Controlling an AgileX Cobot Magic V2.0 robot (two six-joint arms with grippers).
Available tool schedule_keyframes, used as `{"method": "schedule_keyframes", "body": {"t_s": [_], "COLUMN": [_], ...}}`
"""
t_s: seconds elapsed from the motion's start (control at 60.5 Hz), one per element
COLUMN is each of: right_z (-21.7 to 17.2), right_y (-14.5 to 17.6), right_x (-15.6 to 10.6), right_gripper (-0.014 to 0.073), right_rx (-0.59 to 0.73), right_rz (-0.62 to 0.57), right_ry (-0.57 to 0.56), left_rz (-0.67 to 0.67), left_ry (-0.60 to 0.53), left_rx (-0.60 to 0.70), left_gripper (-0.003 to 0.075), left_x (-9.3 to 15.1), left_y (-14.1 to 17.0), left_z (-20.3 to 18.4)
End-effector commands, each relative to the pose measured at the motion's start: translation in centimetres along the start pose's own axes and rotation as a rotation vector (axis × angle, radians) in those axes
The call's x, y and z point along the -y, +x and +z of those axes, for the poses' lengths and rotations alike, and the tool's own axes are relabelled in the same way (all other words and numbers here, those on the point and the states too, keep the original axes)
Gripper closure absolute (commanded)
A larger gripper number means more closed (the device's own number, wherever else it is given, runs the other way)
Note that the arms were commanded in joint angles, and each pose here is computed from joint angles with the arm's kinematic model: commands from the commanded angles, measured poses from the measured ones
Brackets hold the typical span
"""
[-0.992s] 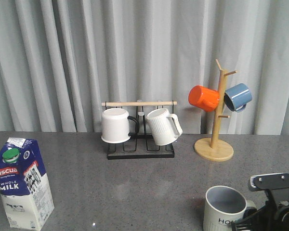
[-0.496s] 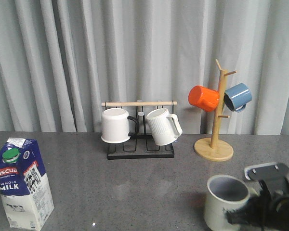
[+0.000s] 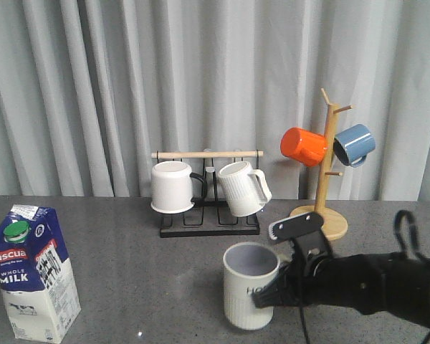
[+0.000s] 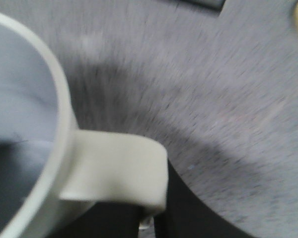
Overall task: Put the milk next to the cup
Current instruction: 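Slide the white mug with the right gripper toward the table's middle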
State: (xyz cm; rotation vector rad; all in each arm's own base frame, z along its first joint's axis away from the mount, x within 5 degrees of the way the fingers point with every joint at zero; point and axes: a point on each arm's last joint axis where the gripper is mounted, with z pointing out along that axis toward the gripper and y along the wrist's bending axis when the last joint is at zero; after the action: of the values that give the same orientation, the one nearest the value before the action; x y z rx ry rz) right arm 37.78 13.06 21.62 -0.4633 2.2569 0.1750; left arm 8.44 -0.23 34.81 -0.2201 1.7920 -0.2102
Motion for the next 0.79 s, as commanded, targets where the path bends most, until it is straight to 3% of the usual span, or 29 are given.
{"method": "schedule_keyframes", "body": {"t_s": [0.0, 0.149, 0.479, 0.777], "right_z": [-0.9, -0.8, -1.7, -4.0], "right_y": [-2.1, -1.5, -1.3, -1.4], "right_x": [-0.2, -0.7, -0.9, -1.2], "right_gripper": [0.058, 0.0524, 0.0268, 0.0252], "right_rx": [0.094, 0.027, -0.031, -0.105], "right_rz": [0.001, 0.012, 0.015, 0.004], "right_ry": [0.004, -0.022, -0.045, -0.077], "left_rz": [-0.004, -0.004, -0.004, -0.004], "left_ry": [0.022, 0.018, 0.018, 0.016], "left_rx": [0.074, 0.057, 0.052, 0.045], "left_gripper": [0.0374, 0.0374, 0.0374, 0.0374], "left_x": [0.4, 0.4, 0.3, 0.3], "left_y": [-1.4, -1.2, -1.2, -1.1], "left_z": [-0.1, -0.1, -0.1, -0.1]}}
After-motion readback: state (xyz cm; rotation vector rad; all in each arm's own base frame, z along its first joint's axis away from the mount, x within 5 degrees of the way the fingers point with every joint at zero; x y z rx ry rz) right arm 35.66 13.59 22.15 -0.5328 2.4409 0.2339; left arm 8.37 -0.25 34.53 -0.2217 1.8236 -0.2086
